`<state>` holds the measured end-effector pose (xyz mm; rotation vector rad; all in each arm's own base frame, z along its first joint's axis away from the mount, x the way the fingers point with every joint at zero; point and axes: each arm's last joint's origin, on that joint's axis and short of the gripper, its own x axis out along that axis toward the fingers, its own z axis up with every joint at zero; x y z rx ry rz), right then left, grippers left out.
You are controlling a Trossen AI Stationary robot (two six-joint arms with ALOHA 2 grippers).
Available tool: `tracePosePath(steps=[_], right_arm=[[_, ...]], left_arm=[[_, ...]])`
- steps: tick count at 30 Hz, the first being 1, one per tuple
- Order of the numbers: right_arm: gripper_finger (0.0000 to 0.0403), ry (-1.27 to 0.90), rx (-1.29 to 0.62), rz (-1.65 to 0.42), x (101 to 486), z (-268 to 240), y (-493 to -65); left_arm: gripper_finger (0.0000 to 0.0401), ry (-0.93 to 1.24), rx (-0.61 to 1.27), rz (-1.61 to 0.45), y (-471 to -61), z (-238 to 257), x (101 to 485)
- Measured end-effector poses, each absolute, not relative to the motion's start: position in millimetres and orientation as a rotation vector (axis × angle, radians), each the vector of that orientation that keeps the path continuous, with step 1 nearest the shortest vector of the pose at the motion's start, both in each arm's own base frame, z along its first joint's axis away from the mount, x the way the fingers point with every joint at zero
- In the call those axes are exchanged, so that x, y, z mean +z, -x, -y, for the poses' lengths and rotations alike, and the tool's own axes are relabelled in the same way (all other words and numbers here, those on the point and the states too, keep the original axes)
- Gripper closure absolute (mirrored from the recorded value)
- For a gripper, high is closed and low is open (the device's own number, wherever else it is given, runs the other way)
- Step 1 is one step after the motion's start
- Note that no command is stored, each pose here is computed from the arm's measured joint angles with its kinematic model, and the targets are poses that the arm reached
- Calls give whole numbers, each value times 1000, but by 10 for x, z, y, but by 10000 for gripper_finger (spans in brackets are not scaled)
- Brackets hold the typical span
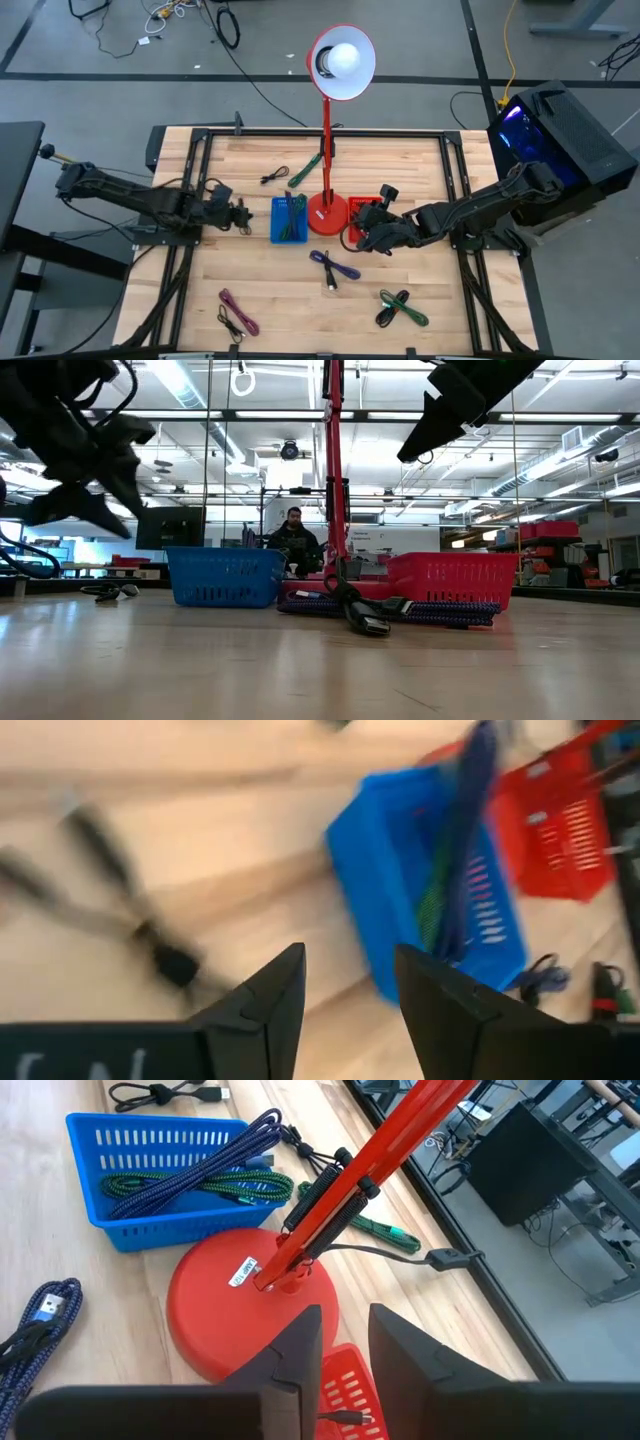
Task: Pick & Place USB Port
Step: Put the black charger cable into the orange bin
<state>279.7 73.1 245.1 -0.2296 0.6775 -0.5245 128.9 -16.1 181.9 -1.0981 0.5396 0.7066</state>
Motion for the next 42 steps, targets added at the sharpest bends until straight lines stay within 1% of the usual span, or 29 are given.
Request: tracePosePath(steps=[8,12,16,21,24,29,36,42], right_arm=[[317,230,-521,-679,2450,-735,-2796],[317,230,-521,-679,2450,-735,-2796],[317,231,-521,-679,2450,-736,-2795],[317,236,-519,-686,2445,-740,-2788],[317,240,-512,-687,2443,-760,-2781],[317,247,-500,-687,2443,-790,-2773],[317,254,-490,-688,2441,-819,-2761],[317,255,-488,-688,2441,-825,-2759]], left_arm=[[245,1209,774,-755,-1145,177,1718],[245,1224,798,-720,-1150,166,1722],[245,1240,869,-710,-1173,137,1688],[245,1226,954,-793,-1243,118,1578],[245,1208,966,-827,-1301,111,1526],[246,1211,972,-780,-1418,85,1485],[246,1186,1002,-830,-1531,50,1356],[246,1159,1066,-876,-1600,17,1241]])
